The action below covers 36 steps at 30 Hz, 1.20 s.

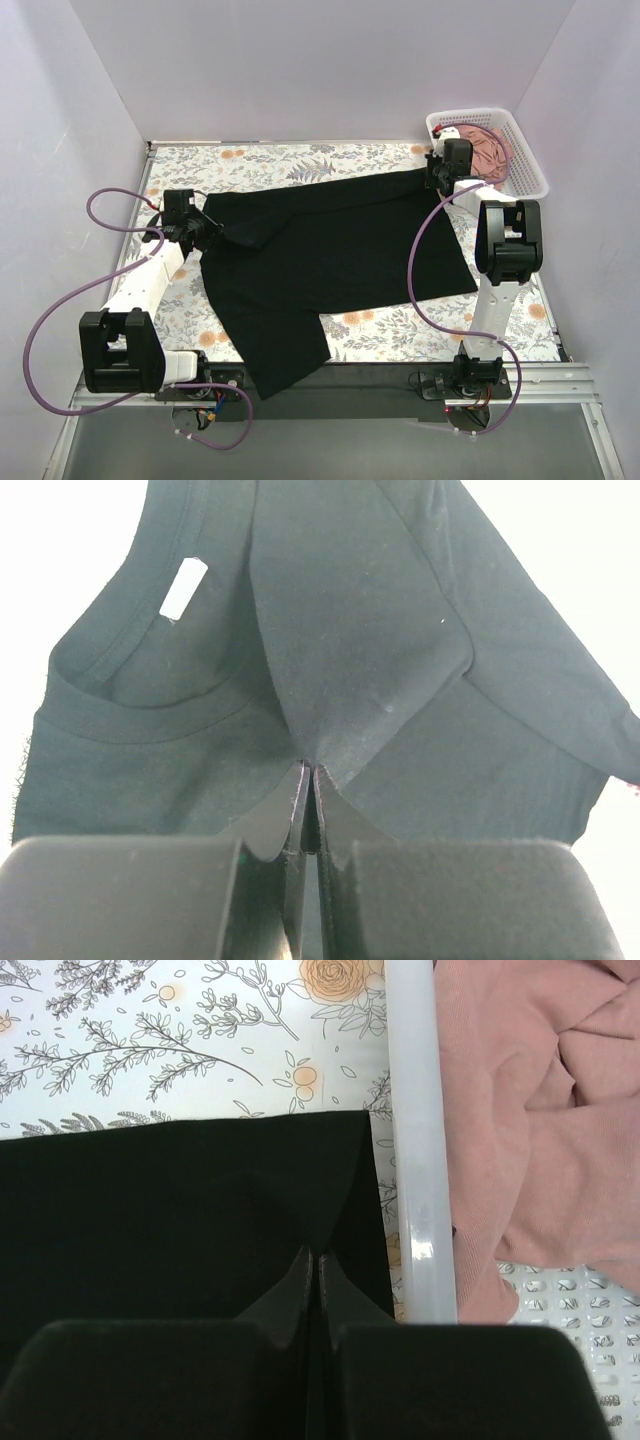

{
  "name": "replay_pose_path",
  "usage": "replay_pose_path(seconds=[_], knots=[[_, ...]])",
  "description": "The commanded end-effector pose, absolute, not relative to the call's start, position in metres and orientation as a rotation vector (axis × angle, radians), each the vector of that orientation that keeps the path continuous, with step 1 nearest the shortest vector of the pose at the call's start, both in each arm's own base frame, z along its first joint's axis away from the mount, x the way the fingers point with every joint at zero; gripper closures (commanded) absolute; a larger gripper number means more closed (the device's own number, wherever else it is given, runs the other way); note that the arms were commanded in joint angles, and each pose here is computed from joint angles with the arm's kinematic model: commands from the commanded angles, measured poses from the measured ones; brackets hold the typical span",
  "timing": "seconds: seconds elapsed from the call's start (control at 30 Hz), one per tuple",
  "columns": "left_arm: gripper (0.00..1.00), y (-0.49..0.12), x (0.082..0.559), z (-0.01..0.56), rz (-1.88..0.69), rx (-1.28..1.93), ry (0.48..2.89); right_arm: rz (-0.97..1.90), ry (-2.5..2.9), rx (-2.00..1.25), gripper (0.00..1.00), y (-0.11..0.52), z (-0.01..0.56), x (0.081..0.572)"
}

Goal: Fold and stack the t-shirts
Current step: Fold the tshirt

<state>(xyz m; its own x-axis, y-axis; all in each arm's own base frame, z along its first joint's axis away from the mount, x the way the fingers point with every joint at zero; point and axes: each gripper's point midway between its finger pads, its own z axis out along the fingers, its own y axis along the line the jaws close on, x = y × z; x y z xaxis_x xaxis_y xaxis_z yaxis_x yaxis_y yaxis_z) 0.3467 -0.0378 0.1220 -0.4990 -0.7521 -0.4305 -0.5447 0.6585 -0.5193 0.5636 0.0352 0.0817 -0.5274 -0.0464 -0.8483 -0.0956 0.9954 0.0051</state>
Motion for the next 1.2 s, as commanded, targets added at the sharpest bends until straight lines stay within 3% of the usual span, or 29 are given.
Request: replay_pose_path(seconds=[0.0,0.33,0.4,0.5,0.57,0.77,0.87,1.17], knots=[[1.0,-0.035,0.353,0.153,-0.451,-0.98,2.145,0.01,2.09,-0.042,0.99,0.019,0.109,0.56],[1.0,-0.023,0.337,0.141,-0.363,-1.024,2.146,-0.044,2.161,0.039,0.99,0.007,0.086,0.545],[1.0,-0.024,0.335,0.139,-0.367,-1.02,2.153,-0.059,2.178,0.046,0.92,0.006,0.08,0.545],[0.91,-0.031,0.328,0.131,-0.397,-1.012,2.187,-0.021,2.195,0.017,0.8,0.012,0.081,0.546],[0.84,-0.032,0.321,0.127,-0.401,-1.016,2.2,0.029,2.203,0.001,0.65,0.02,0.087,0.544],[0.52,-0.023,0.313,0.14,-0.356,-1.002,2.159,0.122,2.199,-0.036,0.31,0.046,0.111,0.525],[0.43,-0.016,0.322,0.146,-0.314,-0.986,2.134,0.166,2.2,-0.073,0.24,0.07,0.123,0.513],[0.49,-0.022,0.361,0.099,-0.297,-0.988,2.247,0.401,2.328,-0.34,0.31,0.183,0.099,0.44]])
